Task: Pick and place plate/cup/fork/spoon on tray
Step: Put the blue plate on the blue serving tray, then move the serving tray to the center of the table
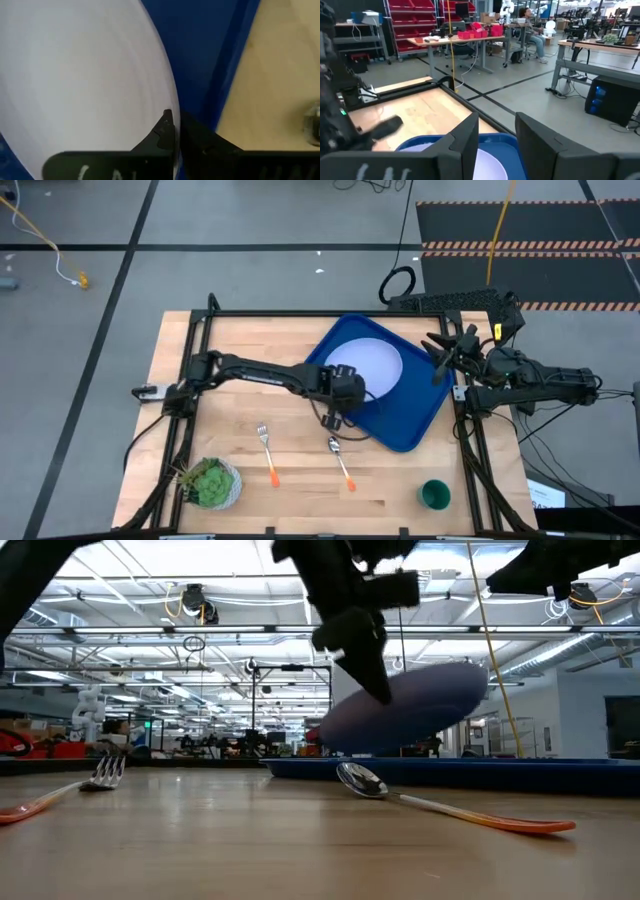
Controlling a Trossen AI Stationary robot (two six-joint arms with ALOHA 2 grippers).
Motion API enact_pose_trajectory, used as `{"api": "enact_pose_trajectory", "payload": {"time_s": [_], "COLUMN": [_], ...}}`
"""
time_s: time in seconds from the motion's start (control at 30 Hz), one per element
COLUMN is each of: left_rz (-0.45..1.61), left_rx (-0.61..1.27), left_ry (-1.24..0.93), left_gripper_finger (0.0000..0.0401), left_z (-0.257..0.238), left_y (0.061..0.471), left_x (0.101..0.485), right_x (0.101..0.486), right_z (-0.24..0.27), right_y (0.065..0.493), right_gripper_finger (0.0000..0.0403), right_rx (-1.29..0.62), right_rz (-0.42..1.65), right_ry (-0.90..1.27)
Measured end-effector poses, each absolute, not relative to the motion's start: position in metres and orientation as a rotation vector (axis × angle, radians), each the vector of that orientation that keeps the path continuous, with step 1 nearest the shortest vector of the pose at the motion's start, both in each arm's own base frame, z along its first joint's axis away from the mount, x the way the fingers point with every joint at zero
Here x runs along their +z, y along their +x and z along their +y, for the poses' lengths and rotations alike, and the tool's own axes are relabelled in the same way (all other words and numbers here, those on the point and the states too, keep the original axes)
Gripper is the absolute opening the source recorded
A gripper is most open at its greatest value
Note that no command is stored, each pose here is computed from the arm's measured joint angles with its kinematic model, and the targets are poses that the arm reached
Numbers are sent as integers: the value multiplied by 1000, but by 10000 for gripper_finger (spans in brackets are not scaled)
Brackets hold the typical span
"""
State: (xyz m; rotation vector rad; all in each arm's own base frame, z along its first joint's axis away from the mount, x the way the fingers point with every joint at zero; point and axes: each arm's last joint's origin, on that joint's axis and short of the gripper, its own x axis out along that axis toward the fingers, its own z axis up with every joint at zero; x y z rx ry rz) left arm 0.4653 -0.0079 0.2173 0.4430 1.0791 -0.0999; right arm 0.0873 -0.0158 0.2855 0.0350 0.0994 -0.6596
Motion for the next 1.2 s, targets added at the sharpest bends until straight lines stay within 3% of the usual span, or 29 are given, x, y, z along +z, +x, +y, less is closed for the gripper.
{"api": "enact_pose_trajectory", "payload": {"time_s": [0.57,1.03,1.2], "left_rz": [1152,1078,1243], "left_rx": [-111,-124,-31], "left_ry": [510,459,551], "left_gripper_finger": [35,129,133], "left_z": [2,-12,-9], "left_y": [489,493,480], "left_x": [183,189,184], "right_x": [284,283,282], "right_z": [-16,-16,-16], "right_y": [87,87,87], "right_gripper_finger": [121,121,121], "right_rx": [-656,-657,-654], "right_rz": [115,122,127], "right_ry": [43,49,48]}}
